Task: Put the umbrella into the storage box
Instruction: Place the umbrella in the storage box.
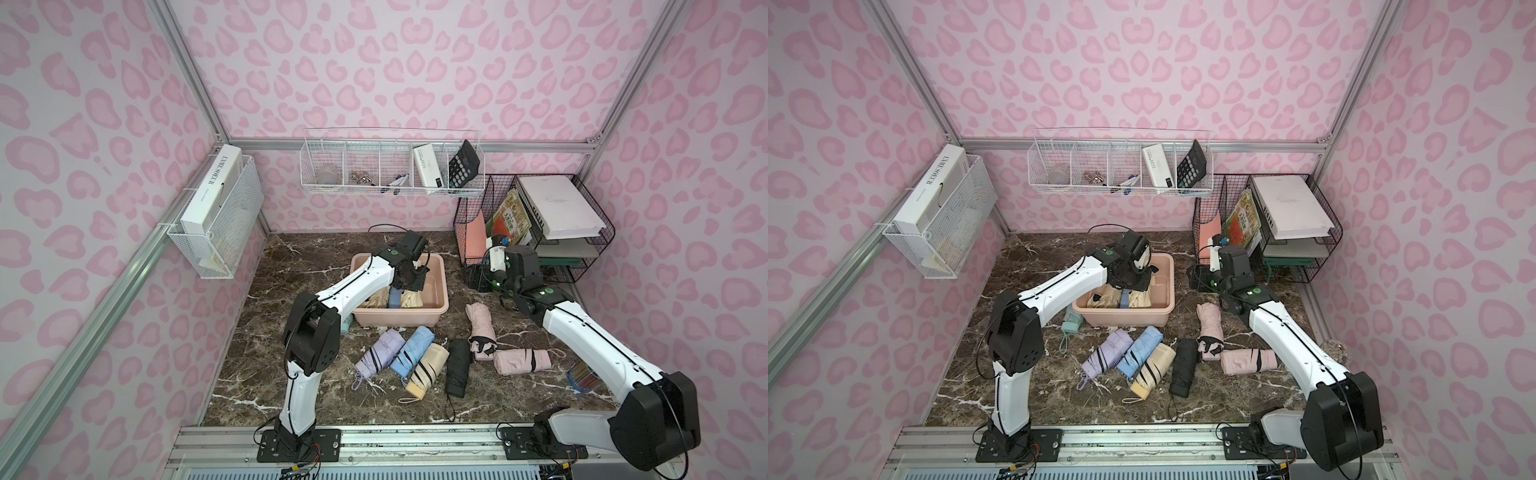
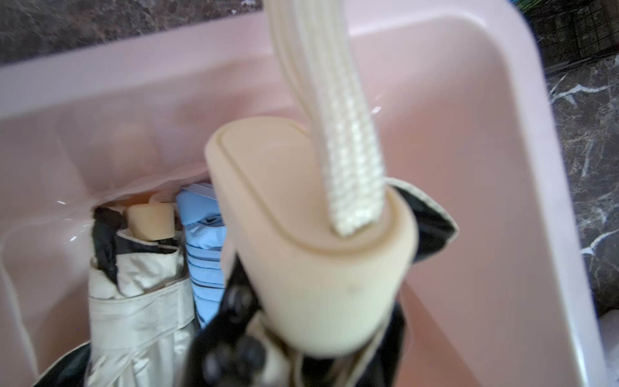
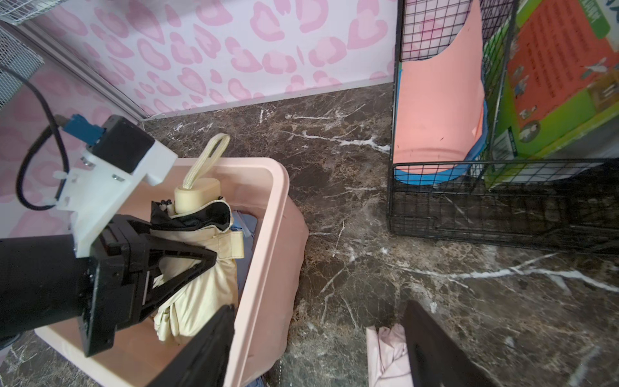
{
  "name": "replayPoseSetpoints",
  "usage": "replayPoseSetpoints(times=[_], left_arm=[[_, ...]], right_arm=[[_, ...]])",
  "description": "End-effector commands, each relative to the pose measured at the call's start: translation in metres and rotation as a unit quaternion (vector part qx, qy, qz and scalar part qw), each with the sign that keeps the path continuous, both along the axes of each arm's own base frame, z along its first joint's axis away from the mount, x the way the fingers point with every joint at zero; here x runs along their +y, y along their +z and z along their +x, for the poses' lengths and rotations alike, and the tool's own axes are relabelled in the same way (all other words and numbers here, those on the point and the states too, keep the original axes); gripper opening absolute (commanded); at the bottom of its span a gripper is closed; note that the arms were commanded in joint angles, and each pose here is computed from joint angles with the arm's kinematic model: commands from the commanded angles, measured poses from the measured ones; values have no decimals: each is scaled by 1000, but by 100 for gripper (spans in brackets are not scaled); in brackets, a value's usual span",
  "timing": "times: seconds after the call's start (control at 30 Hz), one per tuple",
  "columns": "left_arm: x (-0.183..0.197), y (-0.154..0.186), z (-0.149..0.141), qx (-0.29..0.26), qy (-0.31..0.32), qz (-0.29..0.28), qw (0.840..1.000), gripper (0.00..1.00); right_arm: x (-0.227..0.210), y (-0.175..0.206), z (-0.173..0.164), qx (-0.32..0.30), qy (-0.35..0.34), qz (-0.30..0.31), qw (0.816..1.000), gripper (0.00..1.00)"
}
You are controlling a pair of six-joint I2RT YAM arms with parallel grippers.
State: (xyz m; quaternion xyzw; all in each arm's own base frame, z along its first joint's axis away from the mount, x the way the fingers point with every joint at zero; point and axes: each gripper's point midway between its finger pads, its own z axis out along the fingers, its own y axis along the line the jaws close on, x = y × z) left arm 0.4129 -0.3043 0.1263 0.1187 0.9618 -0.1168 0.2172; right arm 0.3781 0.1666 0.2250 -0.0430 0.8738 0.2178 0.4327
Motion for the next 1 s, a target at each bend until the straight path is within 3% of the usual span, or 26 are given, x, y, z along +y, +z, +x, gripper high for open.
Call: replayPoseSetpoints(times=[0.0,0.2,0.43,0.67,0.97], left_arm=[[-7,-10,3,5,4,-12,1000,0],[-11,-33,4,19,2,-5,1000,2],[-9,-47,7,23,4,10,1000,38],[3,-32,6,5,5,32,999,56],[7,7,-3,-27,0,7,1000,80]], right_arm=[[2,7,6,-11,2,7,1000,73],[0,5,9,-7,-3,7,1000,72],[-2,7,11,-7,-12,11,1000,72],[-3,9,12,-11,-15,11,1000,72],[-3,14,13,-21,-9,1,1000,72]])
